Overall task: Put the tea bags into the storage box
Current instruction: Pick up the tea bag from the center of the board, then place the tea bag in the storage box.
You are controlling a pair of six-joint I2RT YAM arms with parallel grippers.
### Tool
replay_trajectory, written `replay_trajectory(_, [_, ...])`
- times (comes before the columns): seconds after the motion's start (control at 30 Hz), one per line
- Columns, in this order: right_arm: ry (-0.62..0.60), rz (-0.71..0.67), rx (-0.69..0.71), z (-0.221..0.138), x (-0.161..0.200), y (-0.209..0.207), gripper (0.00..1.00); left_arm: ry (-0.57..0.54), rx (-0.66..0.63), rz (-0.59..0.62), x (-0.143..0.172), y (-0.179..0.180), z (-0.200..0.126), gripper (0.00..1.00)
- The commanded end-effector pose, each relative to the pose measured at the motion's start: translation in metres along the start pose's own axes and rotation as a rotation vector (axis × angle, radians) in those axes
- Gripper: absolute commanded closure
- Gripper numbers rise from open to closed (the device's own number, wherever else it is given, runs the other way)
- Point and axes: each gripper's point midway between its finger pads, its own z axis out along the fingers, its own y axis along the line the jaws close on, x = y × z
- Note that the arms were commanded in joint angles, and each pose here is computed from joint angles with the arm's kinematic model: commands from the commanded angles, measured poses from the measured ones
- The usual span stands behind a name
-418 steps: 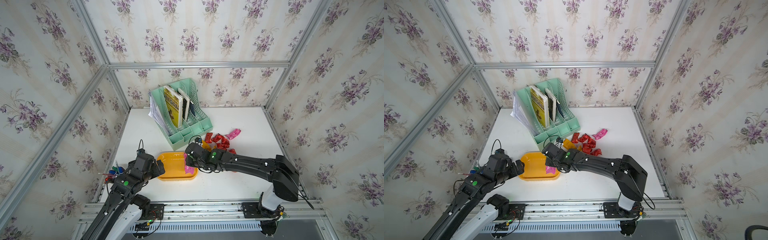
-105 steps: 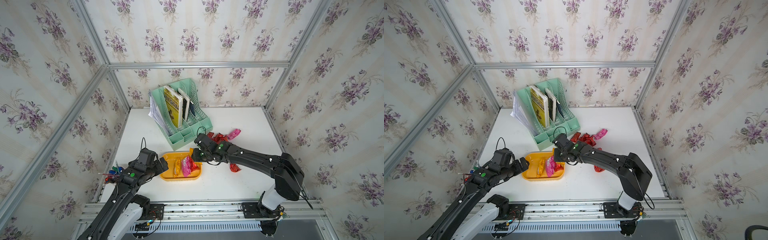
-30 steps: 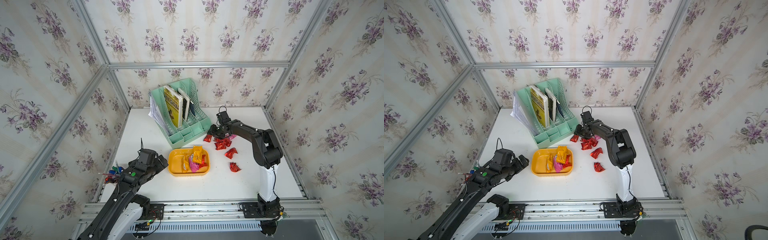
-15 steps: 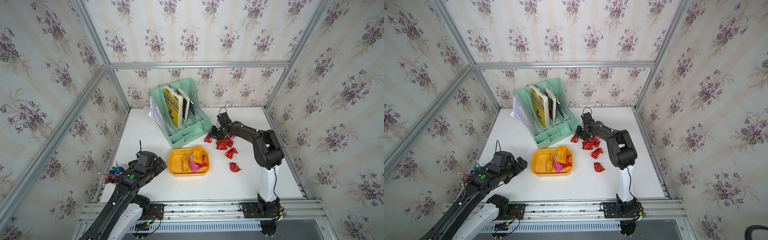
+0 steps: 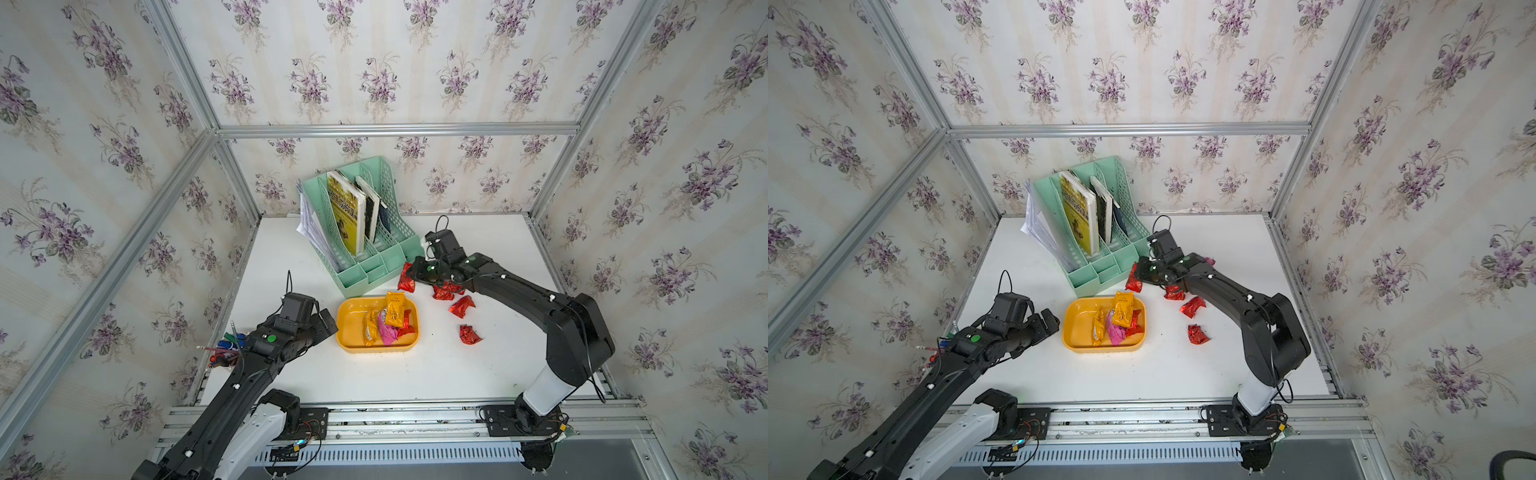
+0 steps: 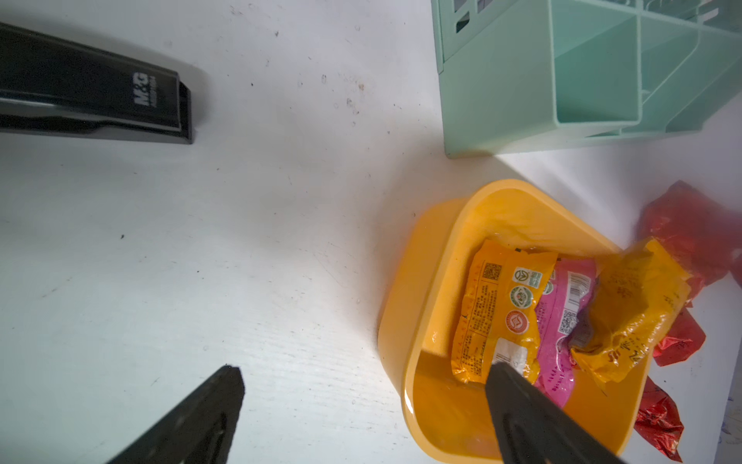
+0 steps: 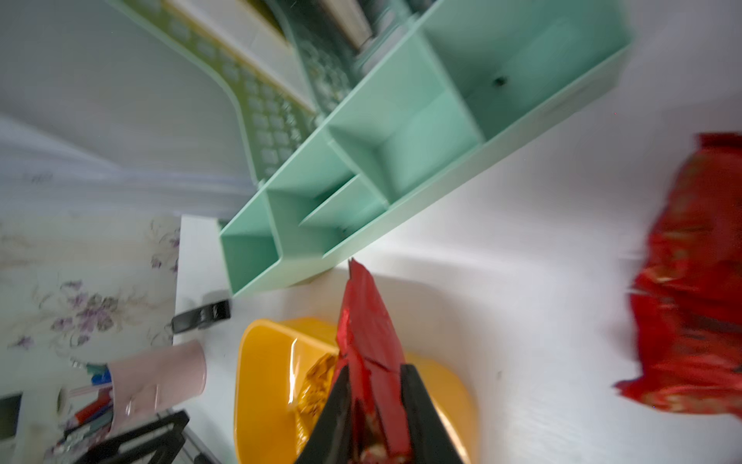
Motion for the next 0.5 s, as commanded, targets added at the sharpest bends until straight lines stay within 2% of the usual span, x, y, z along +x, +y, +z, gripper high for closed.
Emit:
replay_trajectory(0.0, [0.001,-0.016,0.013,0.004,0.023,0.027,0.77,0.042,0.049,0.043,0.001,-0.008,0.003,0.01])
replay_trajectory(0.23, [0.094,-0.136,-0.001,0.045,0.085,0.093,0.77,0.089,0.077,0.015,0.007,-0.001,0.003,0.01])
replay_trajectory(0.47, [0.169,-0.144,0.056,0.098,0.116,0.100,0.77,0.115,0.078,0.043,0.018,0.007,-0.008,0.01])
